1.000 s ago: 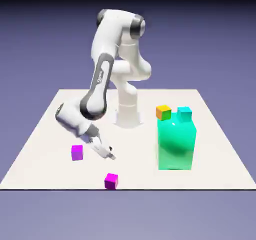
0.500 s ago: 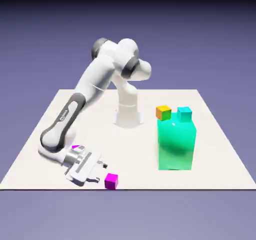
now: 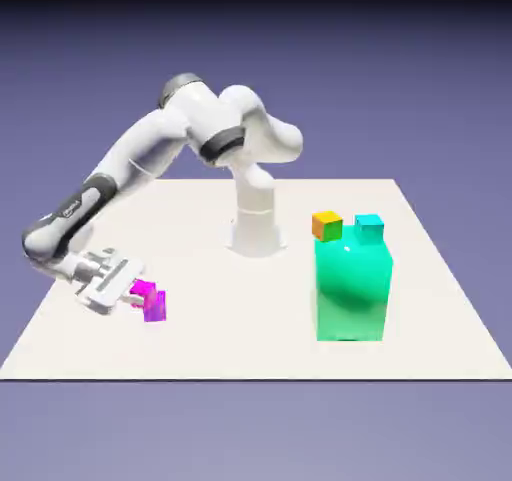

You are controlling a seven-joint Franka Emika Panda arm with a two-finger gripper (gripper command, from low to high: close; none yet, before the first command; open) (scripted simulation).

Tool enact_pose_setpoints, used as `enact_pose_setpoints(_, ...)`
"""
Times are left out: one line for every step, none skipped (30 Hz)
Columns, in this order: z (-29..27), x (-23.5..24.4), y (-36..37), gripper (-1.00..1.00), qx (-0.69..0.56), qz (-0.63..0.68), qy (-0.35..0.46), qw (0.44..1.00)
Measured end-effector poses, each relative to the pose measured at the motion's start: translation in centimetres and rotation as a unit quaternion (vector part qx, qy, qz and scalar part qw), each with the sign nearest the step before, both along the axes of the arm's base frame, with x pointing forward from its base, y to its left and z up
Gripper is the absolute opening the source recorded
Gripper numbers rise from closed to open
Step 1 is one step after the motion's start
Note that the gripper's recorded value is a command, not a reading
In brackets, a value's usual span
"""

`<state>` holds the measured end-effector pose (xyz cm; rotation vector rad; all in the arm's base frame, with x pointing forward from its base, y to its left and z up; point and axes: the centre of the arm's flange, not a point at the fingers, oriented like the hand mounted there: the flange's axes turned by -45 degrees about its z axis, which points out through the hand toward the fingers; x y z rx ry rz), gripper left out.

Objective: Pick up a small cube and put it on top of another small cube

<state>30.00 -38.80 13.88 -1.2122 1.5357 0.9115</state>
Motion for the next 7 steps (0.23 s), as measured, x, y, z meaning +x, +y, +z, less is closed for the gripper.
enact_pose_setpoints(0.0,0.0,0.0,-1.00,0.000,0.000,0.000,1.000)
enact_pose_setpoints(-1.2,0.5,1.6,-1.00,0.000,0.000,-0.001,1.000)
enact_pose_setpoints(-2.4,0.9,3.2,-1.00,0.000,0.000,-0.001,1.000)
enact_pose_setpoints(-3.4,1.1,4.7,1.00,0.000,0.000,0.000,1.000)
enact_pose_setpoints(-3.4,1.1,4.7,1.00,0.000,0.000,0.000,1.000)
enact_pose_setpoints(-3.4,1.1,4.7,1.00,0.000,0.000,0.000,1.000)
enact_pose_setpoints(-2.2,0.8,3.0,1.00,0.000,0.001,-0.001,1.000)
